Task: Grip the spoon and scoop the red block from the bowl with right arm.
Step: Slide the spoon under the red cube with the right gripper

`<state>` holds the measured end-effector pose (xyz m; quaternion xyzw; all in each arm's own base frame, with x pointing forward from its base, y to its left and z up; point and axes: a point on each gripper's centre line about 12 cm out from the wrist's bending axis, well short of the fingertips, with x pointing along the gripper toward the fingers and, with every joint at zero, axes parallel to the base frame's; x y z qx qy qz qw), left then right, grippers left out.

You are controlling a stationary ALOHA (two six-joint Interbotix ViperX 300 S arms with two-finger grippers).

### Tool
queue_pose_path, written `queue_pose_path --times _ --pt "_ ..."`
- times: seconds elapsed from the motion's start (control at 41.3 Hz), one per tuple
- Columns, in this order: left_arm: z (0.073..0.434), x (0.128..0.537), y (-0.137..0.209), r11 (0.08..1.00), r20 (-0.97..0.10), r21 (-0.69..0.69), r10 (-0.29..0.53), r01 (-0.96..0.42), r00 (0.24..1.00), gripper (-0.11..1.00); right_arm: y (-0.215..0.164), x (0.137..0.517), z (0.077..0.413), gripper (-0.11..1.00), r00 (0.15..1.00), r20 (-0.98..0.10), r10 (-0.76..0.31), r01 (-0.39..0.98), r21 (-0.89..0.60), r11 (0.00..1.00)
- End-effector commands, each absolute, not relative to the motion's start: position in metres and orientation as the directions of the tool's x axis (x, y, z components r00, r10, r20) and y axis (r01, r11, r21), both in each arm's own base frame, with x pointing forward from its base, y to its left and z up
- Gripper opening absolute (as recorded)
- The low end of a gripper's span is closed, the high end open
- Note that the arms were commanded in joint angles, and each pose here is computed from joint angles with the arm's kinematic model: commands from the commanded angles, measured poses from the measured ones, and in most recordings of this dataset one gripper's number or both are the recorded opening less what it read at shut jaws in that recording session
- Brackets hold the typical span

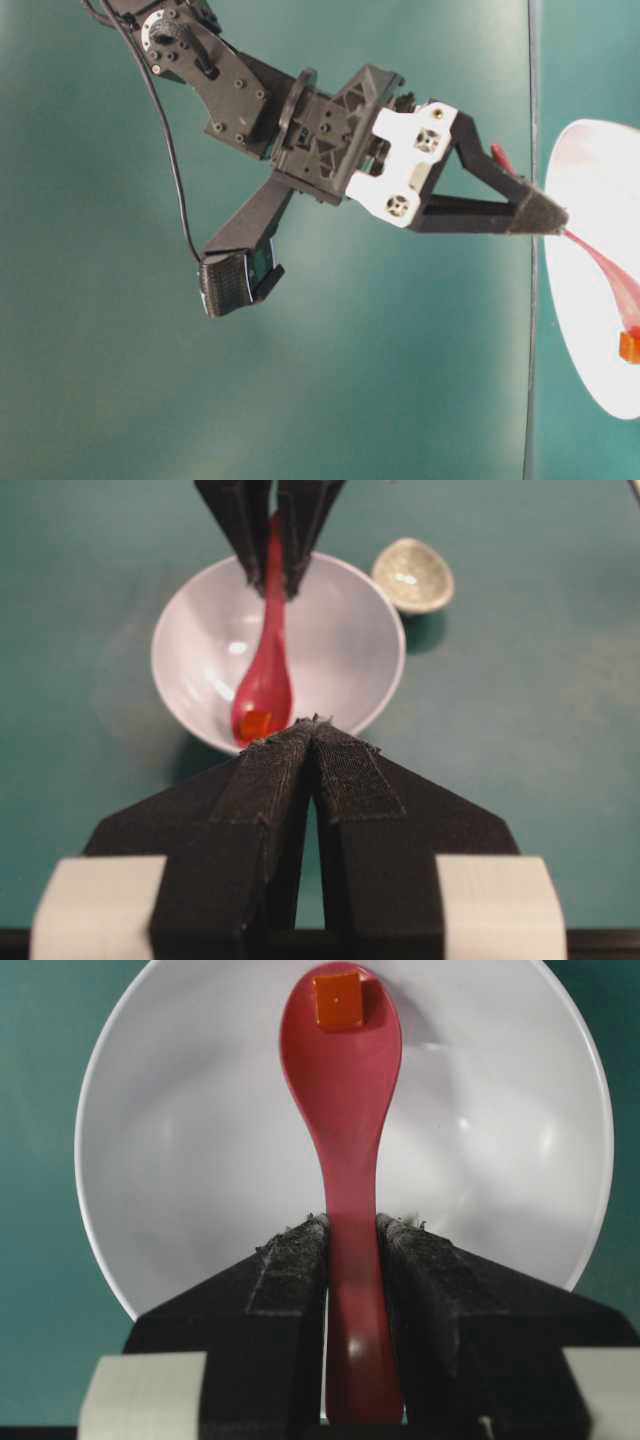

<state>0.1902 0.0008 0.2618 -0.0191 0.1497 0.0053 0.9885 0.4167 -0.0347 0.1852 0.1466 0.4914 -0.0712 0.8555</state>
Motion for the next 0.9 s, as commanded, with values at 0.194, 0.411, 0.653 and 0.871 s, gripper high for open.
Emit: queue_pose_path --times 0.194,0.411,0.653,0.871 --pt "0.274 0.194 0.001 0.999 -0.268 -0.035 0.004 -0.014 0.963 -0.01 -0.030 0.412 0.198 0.24 0.540 -0.841 0.023 0.253 0.188 0.949" --pt "0.274 0.194 0.001 0.999 -0.268 -0.035 0.004 -0.014 0.963 -0.01 -0.026 0.400 0.196 0.24 0.568 -0.823 0.019 0.246 0.191 0.950" --pt "0.274 0.194 0.001 0.999 -0.267 -0.038 0.004 -0.014 0.964 -0.01 -0.024 0.388 0.197 0.24 0.645 -0.764 0.000 0.236 0.199 0.951" --pt "0.275 0.193 0.001 0.999 -0.264 -0.038 0.004 -0.014 0.965 -0.01 -0.023 0.376 0.196 0.24 0.667 -0.745 -0.005 0.235 0.203 0.951"
